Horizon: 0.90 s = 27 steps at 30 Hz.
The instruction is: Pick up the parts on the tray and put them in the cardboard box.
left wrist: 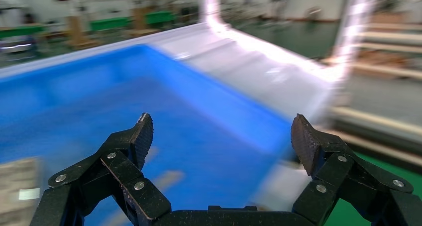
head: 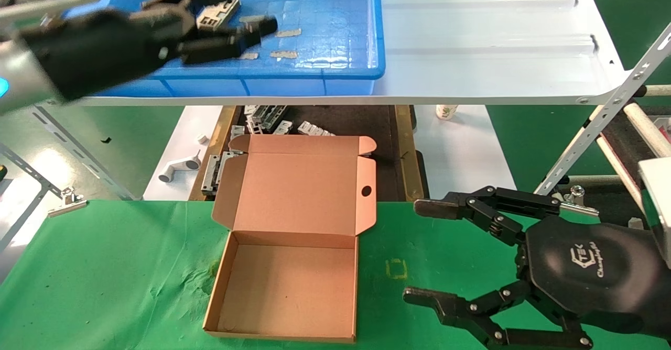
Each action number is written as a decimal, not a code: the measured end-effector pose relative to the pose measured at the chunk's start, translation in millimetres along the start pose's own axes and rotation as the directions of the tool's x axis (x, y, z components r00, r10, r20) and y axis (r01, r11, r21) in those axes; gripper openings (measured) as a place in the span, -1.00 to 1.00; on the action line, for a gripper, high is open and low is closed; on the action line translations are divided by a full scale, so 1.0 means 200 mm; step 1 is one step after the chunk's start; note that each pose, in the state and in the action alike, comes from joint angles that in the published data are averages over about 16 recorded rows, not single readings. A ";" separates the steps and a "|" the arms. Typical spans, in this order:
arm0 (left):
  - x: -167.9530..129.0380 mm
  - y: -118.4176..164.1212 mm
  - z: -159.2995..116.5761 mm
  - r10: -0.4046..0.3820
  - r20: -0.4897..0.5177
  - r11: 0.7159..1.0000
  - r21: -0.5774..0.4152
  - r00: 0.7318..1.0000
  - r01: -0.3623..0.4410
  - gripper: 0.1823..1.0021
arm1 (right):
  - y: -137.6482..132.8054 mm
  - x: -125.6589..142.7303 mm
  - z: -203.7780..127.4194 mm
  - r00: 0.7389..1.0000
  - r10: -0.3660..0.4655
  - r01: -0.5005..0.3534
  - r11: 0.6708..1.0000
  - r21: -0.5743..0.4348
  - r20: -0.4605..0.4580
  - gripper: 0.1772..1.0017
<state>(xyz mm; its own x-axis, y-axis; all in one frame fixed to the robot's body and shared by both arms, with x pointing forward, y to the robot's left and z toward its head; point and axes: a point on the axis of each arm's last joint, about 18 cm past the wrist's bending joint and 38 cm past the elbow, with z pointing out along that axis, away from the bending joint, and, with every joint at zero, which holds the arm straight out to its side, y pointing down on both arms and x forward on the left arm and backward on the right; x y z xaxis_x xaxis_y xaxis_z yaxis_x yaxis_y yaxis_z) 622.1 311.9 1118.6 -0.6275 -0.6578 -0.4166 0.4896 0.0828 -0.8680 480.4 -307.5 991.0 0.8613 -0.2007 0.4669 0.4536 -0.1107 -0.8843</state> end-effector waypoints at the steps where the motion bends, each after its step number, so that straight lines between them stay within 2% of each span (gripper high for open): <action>1: -0.04 0.00 0.03 0.007 0.025 1.000 -0.009 1.000 -0.007 1.00 | 0.00 0.00 0.00 1.000 0.000 0.000 1.000 0.000 0.000 0.57; 8: -0.27 -0.01 0.15 0.046 0.167 0.995 -0.095 0.985 -0.030 1.00 | 0.00 0.00 0.00 1.000 0.000 0.000 1.000 0.000 0.000 0.22; 15: -0.43 -0.01 0.19 0.055 0.298 0.987 -0.161 0.953 -0.007 1.00 | 0.00 0.00 0.00 1.000 0.000 0.000 1.000 0.000 0.000 -0.17; 22: -0.51 0.02 0.21 0.042 0.395 0.980 -0.196 0.918 0.039 1.00 | 0.00 0.00 0.00 1.000 0.000 0.000 1.000 0.000 0.000 -0.52; 27: -0.52 0.05 0.22 0.038 0.417 0.975 -0.216 0.908 0.059 1.00 | 0.00 0.00 0.00 1.000 0.000 0.000 1.000 0.000 0.000 -0.72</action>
<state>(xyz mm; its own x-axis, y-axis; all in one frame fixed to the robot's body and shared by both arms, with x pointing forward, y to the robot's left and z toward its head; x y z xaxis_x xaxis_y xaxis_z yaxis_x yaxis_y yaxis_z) 718.9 349.1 1165.2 -0.2992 -0.9063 -0.2984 0.3092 0.2037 -0.9289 480.4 -307.5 991.0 0.8613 -0.2007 0.4669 0.4536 -0.1107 -0.8843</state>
